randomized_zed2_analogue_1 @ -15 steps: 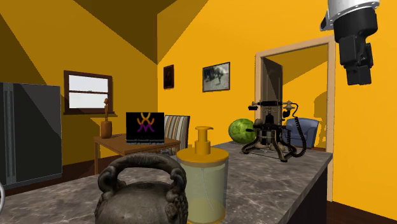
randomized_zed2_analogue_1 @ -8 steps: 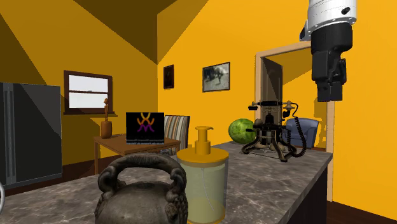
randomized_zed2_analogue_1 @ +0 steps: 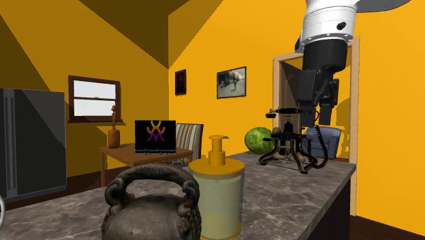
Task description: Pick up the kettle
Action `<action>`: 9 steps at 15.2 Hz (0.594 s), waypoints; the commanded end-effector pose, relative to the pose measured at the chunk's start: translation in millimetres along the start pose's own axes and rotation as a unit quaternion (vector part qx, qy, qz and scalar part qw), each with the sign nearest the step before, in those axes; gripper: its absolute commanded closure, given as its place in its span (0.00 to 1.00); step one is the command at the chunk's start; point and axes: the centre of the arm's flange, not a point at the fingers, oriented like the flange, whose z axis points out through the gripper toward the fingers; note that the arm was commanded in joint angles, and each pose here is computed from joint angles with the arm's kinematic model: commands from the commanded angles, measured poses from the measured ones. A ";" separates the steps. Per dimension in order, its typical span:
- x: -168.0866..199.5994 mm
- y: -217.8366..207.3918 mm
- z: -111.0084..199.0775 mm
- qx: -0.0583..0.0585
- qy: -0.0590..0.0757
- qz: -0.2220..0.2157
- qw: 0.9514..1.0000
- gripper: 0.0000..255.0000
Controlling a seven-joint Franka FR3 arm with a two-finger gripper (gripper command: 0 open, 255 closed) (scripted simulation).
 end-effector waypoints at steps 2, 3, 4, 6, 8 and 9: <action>13.7 -31.8 18.1 0.009 0.019 -0.012 1.000 0.00; 17.5 -41.9 22.8 0.012 0.025 -0.016 0.999 0.00; 21.3 -52.1 27.5 0.014 0.031 -0.020 0.999 0.00; 28.9 -72.6 36.5 0.020 0.042 -0.029 0.999 0.00; 36.3 -93.3 45.1 0.025 0.054 -0.037 0.998 0.00; 39.9 -103.7 49.2 0.028 0.060 -0.041 0.997 0.00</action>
